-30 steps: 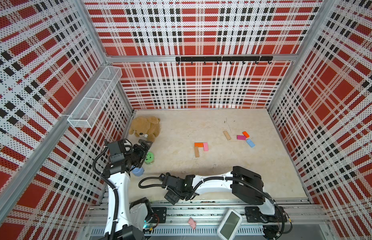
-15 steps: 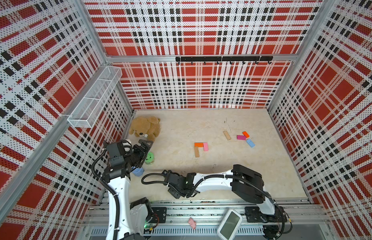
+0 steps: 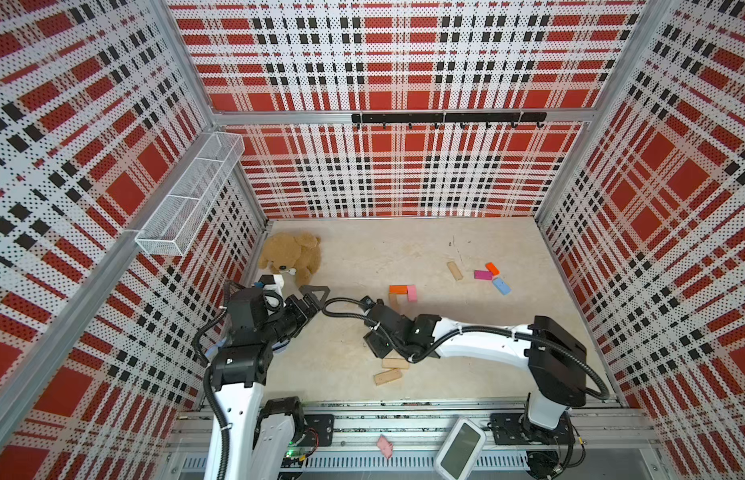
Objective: Assemble the letter p with building blocks
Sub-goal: Assemble the building block at the center of the board.
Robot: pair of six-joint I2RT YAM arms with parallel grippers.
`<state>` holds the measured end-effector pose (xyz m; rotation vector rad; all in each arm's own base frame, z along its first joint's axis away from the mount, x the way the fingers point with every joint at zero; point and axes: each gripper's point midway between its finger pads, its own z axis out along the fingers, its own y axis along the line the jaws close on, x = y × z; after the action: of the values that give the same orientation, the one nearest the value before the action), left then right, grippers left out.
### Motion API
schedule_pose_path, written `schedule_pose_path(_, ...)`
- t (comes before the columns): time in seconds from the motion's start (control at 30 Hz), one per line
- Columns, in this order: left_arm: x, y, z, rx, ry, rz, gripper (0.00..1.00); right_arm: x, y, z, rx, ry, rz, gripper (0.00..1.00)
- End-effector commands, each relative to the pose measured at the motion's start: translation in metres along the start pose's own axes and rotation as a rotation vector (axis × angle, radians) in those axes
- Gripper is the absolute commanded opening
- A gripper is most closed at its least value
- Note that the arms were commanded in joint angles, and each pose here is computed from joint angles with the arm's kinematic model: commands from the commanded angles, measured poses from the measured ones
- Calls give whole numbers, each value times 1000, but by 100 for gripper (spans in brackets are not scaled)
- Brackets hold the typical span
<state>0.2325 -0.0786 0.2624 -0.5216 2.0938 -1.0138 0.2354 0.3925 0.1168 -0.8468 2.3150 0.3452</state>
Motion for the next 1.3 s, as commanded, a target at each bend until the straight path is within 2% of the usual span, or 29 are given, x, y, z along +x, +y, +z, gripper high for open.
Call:
schedule_pose_path(0.0, 8, -10, -6, 24, -37, 83, 99, -9, -44, -8, 90, -36, 110, 48)
schedule_pose_path(0.13, 36, -3, 3, 2, 7, 192, 99, -3, -87, -2, 159, -8, 215, 48)
schedule_pose_path(0.27, 71, 16, 31, -81, 105, 328, 99, 8, -117, 14, 209, 44, 273, 46)
schedule_pose_path(0.33, 91, 17, 47, -91, 171, 376, 99, 13, -126, 21, 226, 61, 287, 46)
schedule_pose_path(0.43, 112, 21, 70, -143, 198, 468, 99, 19, -136, 34, 234, 85, 330, 46)
schedule_pose_path(0.5, 132, 17, 84, -168, 255, 545, 99, 23, -139, 43, 227, 105, 346, 46)
schedule_pose_path(0.63, 156, 11, 101, -204, 308, 639, 99, 25, -143, 57, 232, 127, 356, 47)
schedule_pose_path(0.93, 163, 16, 113, -235, 324, 677, 99, 30, -161, 77, 237, 150, 398, 49)
schedule_pose_path(1.27, 169, 21, 120, -252, 351, 679, 99, 32, -163, 85, 205, 157, 415, 66)
